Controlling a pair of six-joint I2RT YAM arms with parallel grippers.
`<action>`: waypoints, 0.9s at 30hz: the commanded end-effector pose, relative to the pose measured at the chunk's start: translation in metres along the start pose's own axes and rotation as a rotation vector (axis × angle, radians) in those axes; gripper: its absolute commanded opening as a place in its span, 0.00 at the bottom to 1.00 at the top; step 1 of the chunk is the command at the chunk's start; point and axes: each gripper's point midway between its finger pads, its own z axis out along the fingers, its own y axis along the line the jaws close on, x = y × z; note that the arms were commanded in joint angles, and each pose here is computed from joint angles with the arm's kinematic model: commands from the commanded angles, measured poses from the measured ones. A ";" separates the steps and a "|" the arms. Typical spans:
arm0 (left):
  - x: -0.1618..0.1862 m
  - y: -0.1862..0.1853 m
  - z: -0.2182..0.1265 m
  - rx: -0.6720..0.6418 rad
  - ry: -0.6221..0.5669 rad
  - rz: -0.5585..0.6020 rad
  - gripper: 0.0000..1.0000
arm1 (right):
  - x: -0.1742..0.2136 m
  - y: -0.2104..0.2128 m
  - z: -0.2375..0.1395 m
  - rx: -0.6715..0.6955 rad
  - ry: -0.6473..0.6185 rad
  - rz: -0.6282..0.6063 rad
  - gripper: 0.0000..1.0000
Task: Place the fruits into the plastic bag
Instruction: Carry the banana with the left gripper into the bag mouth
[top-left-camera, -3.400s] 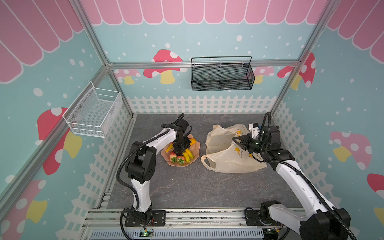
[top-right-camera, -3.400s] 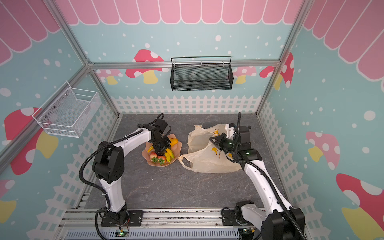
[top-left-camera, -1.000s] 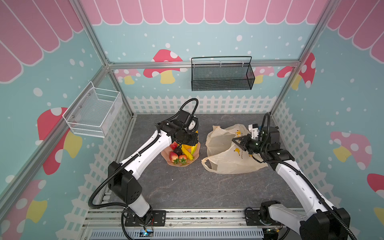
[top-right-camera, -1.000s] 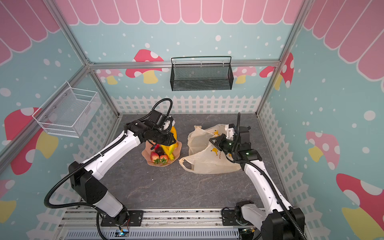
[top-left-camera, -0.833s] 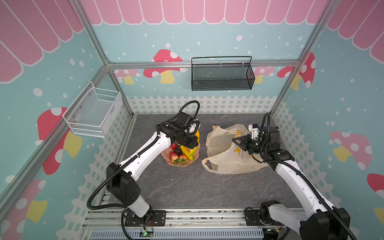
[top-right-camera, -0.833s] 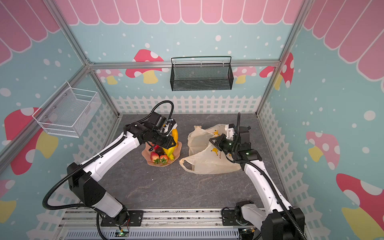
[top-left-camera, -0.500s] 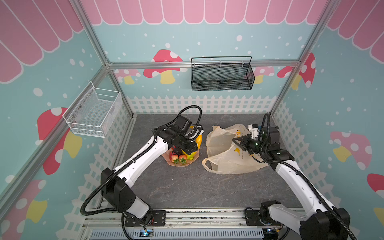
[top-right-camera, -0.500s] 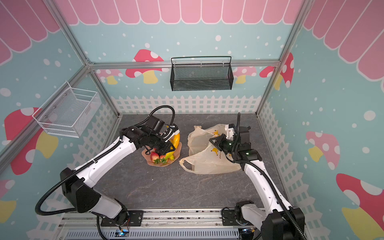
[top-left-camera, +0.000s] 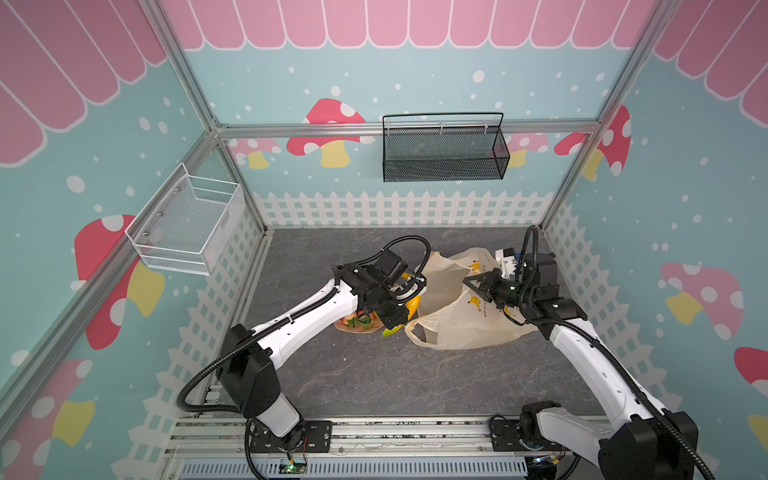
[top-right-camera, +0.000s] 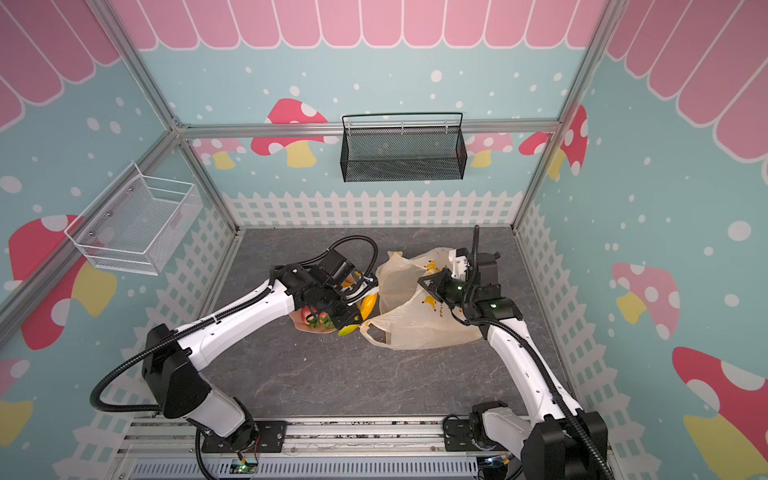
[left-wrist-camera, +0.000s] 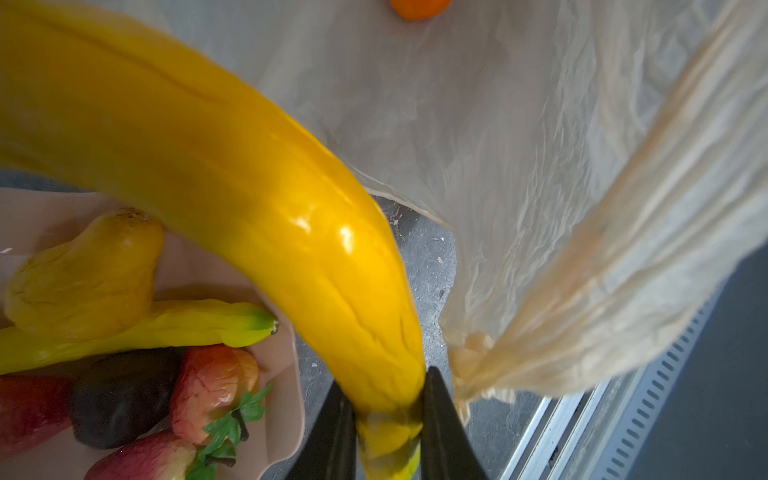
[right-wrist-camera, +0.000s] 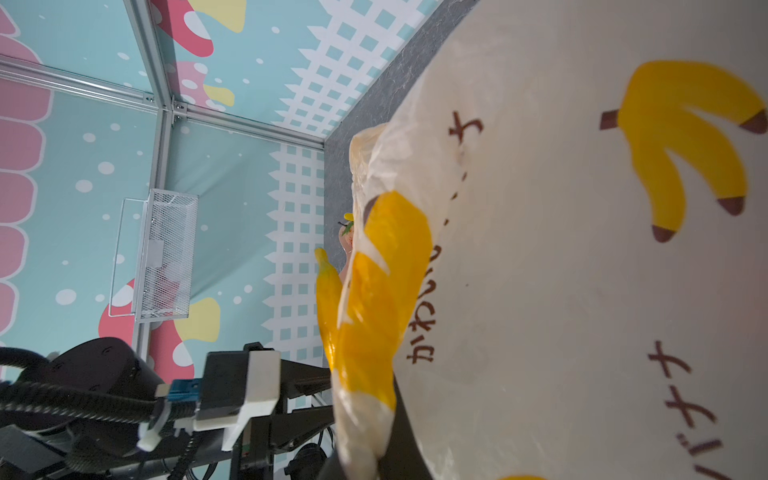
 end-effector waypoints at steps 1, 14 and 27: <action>-0.010 -0.015 0.010 0.018 0.002 0.060 0.00 | 0.001 0.001 0.000 -0.004 0.013 -0.002 0.00; -0.037 -0.031 0.050 0.100 0.016 0.059 0.00 | 0.004 0.001 -0.002 -0.009 0.016 0.013 0.00; -0.054 -0.009 0.091 0.018 0.054 -0.032 0.00 | 0.008 0.004 -0.002 -0.030 0.030 0.038 0.00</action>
